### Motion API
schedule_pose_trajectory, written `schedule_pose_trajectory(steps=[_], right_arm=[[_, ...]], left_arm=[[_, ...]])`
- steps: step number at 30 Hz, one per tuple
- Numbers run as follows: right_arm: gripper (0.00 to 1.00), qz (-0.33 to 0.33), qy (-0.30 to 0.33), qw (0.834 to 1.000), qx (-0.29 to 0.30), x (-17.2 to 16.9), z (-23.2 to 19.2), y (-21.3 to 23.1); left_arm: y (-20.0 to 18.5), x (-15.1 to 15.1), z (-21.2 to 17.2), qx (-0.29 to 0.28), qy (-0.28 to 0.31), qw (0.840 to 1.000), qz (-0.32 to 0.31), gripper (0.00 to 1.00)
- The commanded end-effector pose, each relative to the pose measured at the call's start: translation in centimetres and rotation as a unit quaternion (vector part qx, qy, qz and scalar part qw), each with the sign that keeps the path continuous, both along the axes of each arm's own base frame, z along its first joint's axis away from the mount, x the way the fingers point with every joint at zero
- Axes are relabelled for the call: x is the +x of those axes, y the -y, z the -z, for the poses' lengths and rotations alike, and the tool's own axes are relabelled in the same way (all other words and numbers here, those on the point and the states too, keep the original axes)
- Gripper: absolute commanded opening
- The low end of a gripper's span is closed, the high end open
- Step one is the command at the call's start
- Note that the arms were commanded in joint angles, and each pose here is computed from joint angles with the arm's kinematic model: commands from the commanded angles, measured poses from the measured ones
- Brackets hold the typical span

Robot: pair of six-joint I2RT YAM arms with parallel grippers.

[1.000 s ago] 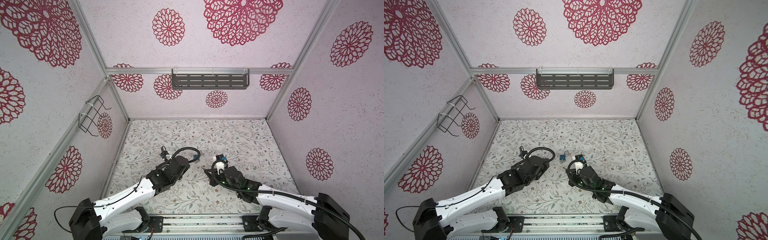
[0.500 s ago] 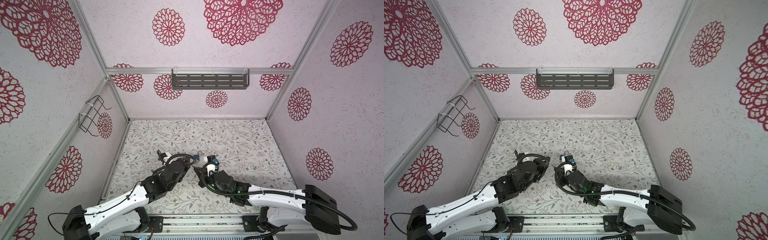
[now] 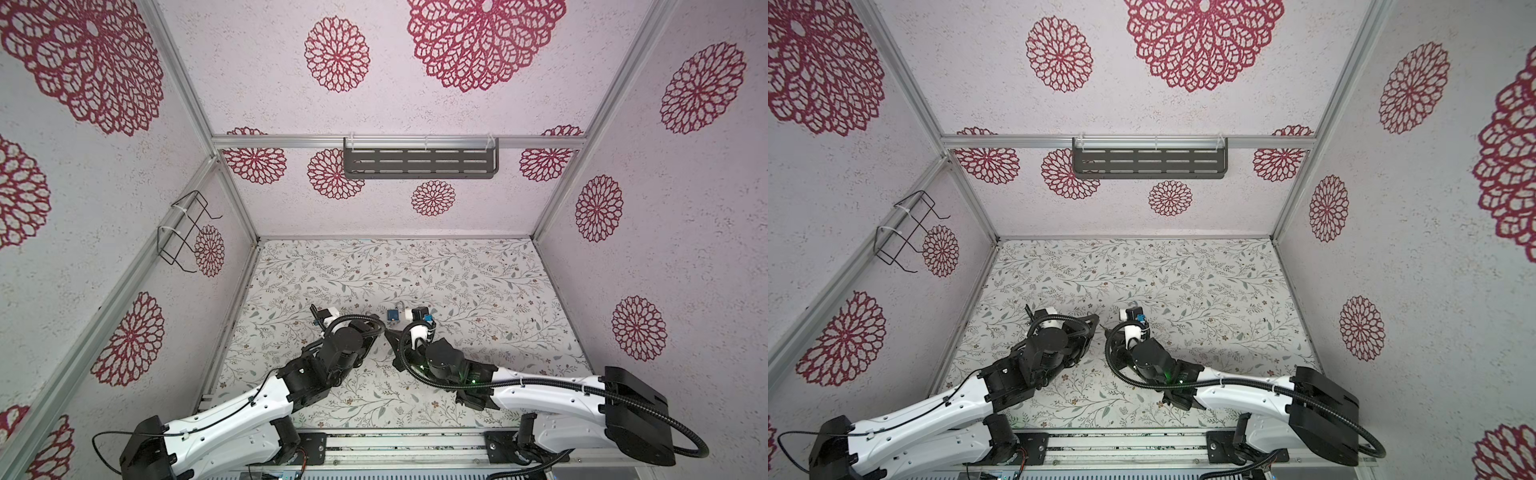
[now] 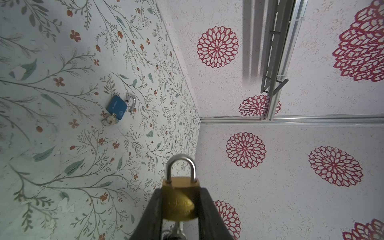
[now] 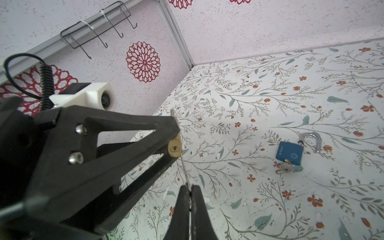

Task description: Unlock with the key

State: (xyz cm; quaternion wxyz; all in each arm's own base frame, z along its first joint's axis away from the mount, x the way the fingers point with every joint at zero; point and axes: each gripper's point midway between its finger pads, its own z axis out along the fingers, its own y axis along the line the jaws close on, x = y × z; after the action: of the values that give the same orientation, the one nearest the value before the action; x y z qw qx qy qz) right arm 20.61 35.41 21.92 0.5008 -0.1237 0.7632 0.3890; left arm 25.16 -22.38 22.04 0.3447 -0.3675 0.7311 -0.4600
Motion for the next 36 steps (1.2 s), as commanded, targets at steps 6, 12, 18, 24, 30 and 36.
schedule_pose_trajectory(steps=[6,12,18,24,30,36], right_arm=[[0.0,0.012,0.026,0.999,0.026,0.6,-2.6,-0.5],[0.0,0.014,0.027,0.999,0.022,0.6,-2.6,-0.5],[0.0,0.018,0.028,0.999,0.026,0.7,-2.9,-0.1],[0.0,0.022,0.031,0.999,0.029,0.6,-3.2,0.3],[0.0,0.026,0.029,0.999,0.029,0.7,-3.1,0.4],[0.0,0.025,0.033,0.999,0.033,0.7,-3.5,0.4]], left_arm=[[0.4,0.1,-1.2,-0.019,0.019,1.0,0.002,0.0],[0.8,0.2,-1.1,-0.018,0.017,1.0,0.007,0.0],[0.9,0.3,-1.0,-0.013,0.016,1.0,0.008,0.0],[1.0,0.2,-1.2,-0.005,0.017,1.0,0.012,0.0],[1.2,0.1,-1.4,-0.002,0.016,1.0,0.016,0.0],[1.3,0.1,-1.7,-0.002,0.021,1.0,0.018,0.0]])
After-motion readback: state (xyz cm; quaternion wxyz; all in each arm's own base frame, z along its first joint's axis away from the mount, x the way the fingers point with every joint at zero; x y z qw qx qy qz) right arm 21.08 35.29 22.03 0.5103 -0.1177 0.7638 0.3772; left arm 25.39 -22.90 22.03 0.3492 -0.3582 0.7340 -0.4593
